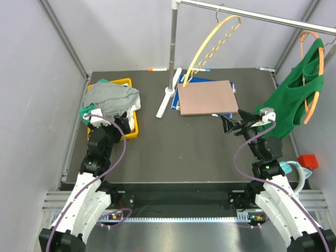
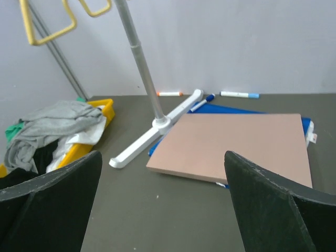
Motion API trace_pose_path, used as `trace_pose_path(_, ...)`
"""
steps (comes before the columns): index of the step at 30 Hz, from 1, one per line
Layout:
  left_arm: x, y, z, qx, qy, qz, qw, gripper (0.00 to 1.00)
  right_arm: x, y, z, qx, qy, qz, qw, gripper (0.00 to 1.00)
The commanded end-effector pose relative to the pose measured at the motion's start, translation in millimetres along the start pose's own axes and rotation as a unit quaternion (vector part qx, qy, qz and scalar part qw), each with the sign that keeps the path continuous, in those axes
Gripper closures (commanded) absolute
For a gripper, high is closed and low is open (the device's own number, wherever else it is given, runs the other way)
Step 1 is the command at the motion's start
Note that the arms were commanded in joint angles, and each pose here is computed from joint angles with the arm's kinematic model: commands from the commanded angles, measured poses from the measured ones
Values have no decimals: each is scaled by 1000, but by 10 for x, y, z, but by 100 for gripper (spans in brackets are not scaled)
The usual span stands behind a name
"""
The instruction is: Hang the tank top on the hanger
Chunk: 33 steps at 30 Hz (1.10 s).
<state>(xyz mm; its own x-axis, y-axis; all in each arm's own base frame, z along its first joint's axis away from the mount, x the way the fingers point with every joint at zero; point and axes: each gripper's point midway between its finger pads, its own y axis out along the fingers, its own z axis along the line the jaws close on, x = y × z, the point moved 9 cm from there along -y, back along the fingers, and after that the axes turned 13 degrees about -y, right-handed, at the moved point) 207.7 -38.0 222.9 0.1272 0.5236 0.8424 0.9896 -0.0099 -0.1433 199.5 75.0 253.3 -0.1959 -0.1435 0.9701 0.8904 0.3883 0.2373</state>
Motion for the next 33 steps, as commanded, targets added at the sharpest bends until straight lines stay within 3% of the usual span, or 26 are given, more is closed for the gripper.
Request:
trace_pose_path(1, 121, 9, -1, 29, -7, -27, 999, 1, -28, -35, -47, -27, -9, 9, 1000, 0)
trace_pose_path(10, 361, 75, -9, 67, 32, -75, 994, 1, -61, -51, -72, -42, -6, 22, 999, 0)
trace_pose_path(16, 681, 650, -176, 136, 90, -45, 986, 1, -123, -9, -81, -43, -1, 41, 998, 0)
trace_pose_path(20, 882, 912, -212, 138, 105, -68, 983, 1, -145, -6, -85, -45, 2, 50, 998, 0)
trace_pose_path(33, 329, 1369, 250, 150, 100, 56, 982, 16, -220, 40, -113, -58, 12, 69, 996, 0)
